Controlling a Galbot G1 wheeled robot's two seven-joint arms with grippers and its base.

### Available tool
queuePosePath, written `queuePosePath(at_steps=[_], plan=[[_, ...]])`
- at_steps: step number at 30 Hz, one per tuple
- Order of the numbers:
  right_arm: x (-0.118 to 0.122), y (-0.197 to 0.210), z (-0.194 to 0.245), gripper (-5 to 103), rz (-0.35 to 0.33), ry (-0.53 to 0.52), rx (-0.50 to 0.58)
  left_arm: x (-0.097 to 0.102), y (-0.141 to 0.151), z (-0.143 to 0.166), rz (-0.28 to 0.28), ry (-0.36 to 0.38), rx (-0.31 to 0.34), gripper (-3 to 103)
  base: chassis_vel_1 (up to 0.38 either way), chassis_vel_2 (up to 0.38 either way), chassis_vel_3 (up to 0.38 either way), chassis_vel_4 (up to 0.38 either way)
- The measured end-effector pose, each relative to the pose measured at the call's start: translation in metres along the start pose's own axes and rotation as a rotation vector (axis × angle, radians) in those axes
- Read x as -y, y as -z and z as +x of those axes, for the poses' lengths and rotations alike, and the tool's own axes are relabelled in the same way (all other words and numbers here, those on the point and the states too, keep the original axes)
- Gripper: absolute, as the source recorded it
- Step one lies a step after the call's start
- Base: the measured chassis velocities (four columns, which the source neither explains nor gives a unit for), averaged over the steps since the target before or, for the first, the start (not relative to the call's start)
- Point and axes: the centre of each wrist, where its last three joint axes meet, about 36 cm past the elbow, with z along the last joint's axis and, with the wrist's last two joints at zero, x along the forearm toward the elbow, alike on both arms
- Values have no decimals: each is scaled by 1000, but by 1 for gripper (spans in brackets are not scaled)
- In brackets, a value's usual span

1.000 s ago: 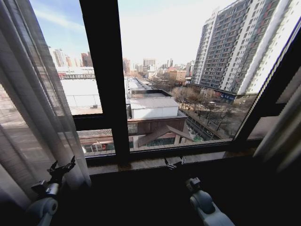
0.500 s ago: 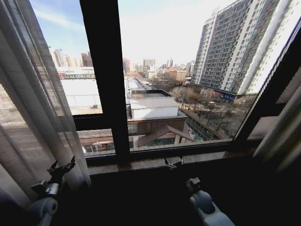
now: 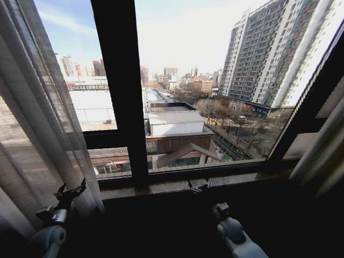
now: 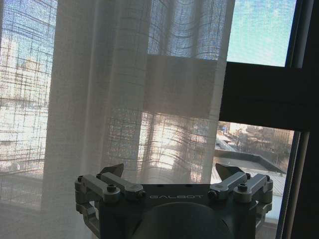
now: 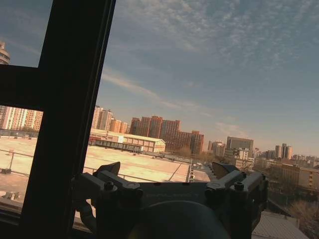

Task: Open the curtains by pulling them apart, changing their state from closed to fully open.

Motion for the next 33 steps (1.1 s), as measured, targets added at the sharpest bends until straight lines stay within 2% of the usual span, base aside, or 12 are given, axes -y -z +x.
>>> queuePosePath(at_steps=[33], plan=[[0, 0, 0, 100, 0, 0, 0, 0, 0, 0, 0, 0, 0, 100, 0, 0, 0, 0]])
